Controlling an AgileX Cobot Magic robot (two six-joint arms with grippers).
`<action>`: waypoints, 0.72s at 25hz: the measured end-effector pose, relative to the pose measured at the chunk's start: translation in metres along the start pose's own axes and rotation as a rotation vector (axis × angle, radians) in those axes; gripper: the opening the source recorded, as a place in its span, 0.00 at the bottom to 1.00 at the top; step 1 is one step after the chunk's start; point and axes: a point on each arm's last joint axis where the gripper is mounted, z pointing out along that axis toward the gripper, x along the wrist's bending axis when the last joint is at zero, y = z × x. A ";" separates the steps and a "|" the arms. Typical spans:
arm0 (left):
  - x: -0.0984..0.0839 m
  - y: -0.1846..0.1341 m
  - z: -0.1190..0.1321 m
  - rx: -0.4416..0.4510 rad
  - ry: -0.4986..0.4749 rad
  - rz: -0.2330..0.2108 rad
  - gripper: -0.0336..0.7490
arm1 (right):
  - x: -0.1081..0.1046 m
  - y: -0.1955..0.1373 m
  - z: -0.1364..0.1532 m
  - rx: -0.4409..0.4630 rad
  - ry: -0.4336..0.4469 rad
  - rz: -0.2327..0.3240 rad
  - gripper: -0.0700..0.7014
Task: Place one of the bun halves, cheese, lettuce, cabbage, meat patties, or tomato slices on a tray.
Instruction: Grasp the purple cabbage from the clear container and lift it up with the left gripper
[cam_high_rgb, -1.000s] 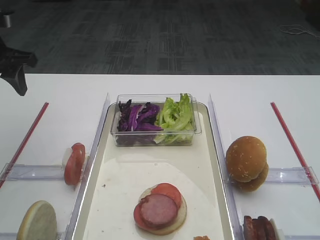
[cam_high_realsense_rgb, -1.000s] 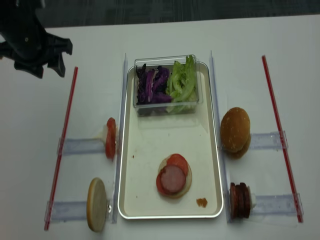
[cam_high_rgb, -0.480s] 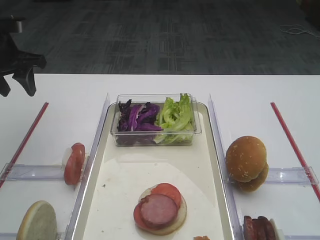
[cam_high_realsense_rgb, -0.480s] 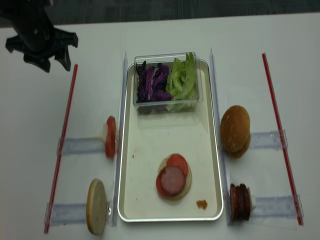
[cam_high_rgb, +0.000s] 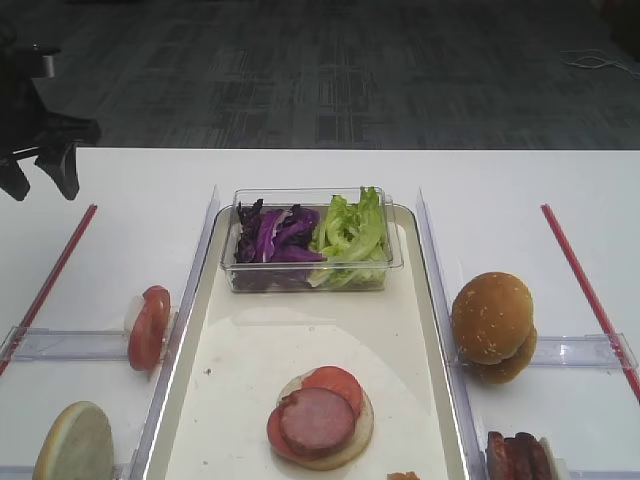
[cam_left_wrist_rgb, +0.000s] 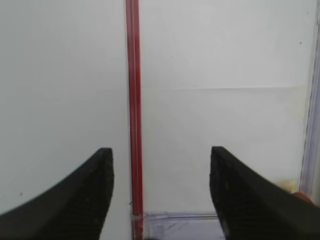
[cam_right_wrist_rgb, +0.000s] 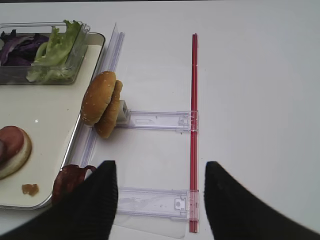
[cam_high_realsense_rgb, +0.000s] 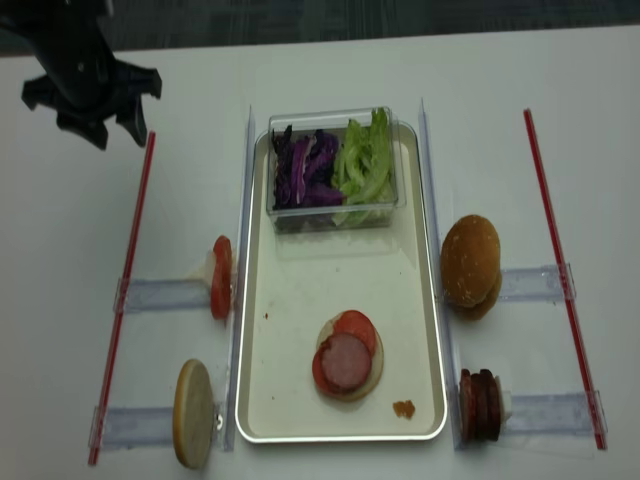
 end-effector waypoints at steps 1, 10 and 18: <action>0.000 0.000 0.002 0.003 0.000 0.000 0.60 | 0.000 0.000 0.000 0.000 0.000 0.000 0.61; -0.008 0.001 0.005 0.007 -0.016 0.010 0.59 | 0.000 0.000 0.000 0.000 0.000 -0.004 0.61; -0.043 -0.001 0.005 0.008 -0.044 0.057 0.59 | 0.000 0.000 0.000 -0.002 0.000 -0.004 0.61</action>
